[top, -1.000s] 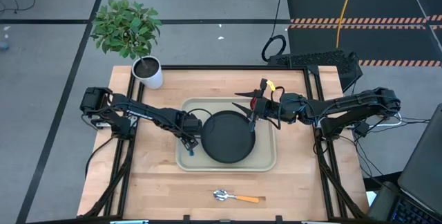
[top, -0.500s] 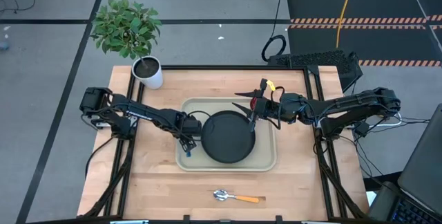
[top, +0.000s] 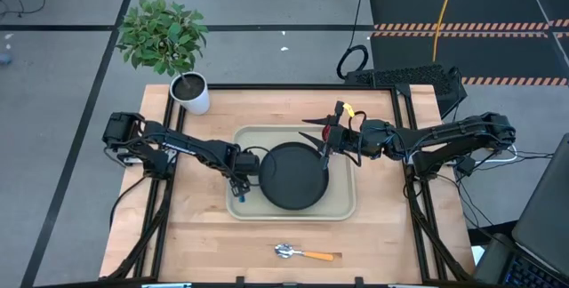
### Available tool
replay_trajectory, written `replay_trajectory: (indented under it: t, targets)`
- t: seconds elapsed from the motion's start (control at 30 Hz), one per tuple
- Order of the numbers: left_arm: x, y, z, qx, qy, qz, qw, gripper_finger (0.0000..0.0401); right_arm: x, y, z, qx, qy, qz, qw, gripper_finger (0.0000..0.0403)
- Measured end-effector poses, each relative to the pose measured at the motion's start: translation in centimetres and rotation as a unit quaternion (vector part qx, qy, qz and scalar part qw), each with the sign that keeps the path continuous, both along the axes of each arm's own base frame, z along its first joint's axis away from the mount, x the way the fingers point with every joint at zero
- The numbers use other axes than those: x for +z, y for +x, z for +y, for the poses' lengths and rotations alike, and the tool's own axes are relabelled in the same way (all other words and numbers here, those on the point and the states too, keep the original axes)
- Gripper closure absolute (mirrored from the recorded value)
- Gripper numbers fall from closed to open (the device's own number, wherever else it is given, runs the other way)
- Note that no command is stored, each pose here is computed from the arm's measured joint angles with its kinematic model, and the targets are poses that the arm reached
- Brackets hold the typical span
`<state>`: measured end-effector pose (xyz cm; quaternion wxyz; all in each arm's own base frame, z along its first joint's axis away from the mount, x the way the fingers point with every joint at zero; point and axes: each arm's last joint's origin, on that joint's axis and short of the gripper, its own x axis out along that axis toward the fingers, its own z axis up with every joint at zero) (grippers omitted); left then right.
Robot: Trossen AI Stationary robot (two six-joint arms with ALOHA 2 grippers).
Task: Pick and place plate/cup/fork/spoon on tray
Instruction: Put the blue fork on the gray tray to the left of the black plate
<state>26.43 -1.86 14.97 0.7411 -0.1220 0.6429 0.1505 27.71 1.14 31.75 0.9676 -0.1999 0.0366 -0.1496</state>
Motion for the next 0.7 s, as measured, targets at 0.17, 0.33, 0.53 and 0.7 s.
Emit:
replay_trajectory:
  t: [0.17, 0.33, 0.53, 0.7]
  targets:
    - [0.0, 0.0, 0.0, -0.025, 0.004, -0.001, 1.000, 0.0229, -0.1, 0.0, 0.0, 0.000, 0.000, 0.003, 1.000, 0.0255]
    - [0.0, 0.1, 0.3, -0.051, 0.008, 0.000, 0.999, 0.0229, -0.1, 0.0, 0.0, 0.000, 0.000, 0.003, 1.000, 0.0255]
    - [0.0, 0.1, 1.0, -0.072, 0.010, 0.002, 0.997, 0.0229, -0.1, 0.0, 0.0, 0.000, 0.000, 0.003, 1.000, 0.0255]
    - [0.0, 0.1, 1.3, -0.074, 0.012, 0.003, 0.997, 0.0229, -0.1, 0.0, 0.0, 0.000, 0.000, 0.003, 1.000, 0.0255]
